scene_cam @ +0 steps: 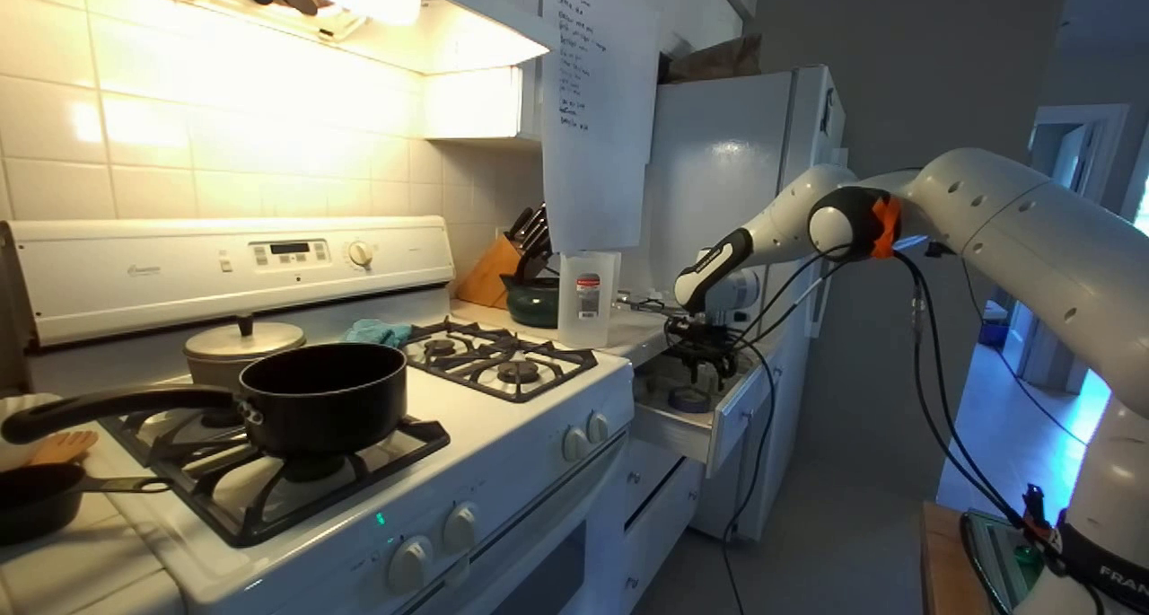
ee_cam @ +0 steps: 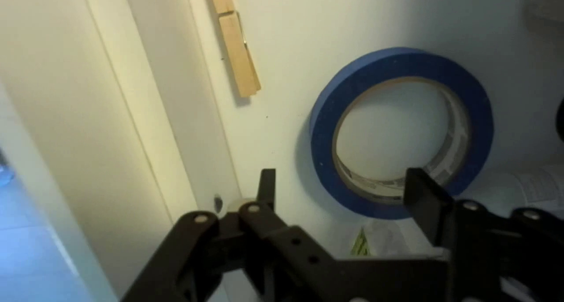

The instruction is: Put the blue tape into the drawer

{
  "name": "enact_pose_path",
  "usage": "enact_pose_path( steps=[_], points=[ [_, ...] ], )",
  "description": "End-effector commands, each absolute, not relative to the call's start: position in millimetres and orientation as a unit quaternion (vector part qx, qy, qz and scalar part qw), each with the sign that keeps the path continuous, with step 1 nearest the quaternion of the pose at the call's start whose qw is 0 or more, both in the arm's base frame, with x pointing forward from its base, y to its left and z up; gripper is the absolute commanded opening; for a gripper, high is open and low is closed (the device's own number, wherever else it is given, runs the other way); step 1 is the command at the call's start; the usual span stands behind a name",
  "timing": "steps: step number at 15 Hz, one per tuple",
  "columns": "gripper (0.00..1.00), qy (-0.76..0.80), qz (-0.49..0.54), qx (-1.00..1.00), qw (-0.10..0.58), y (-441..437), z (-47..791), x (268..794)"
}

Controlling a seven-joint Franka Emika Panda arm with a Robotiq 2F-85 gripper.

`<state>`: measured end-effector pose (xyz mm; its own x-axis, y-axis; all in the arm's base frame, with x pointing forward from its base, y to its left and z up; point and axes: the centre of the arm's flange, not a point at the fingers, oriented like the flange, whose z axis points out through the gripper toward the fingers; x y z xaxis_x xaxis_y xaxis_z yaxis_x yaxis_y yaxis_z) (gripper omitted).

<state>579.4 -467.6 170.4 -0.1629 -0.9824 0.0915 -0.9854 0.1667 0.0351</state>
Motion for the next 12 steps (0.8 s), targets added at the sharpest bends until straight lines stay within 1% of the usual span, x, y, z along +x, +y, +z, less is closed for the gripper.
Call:
enact_pose_path(
  steps=[1, 3, 6, 9, 12],
  points=[
    [1.00, -0.760, -0.024, 0.648, 0.037, -465, 230, 558],
    [1.00, -0.734, -0.048, 0.676, 0.043, -465, 268, 548],
    [1.00, -0.672, -0.085, 0.731, 0.078, -473, 316, 525],
    [1.00, -0.610, -0.101, 0.780, 0.099, -488, 342, 498],
    [1.00, -0.544, -0.117, 0.825, 0.098, -499, 350, 477]
  ],
)
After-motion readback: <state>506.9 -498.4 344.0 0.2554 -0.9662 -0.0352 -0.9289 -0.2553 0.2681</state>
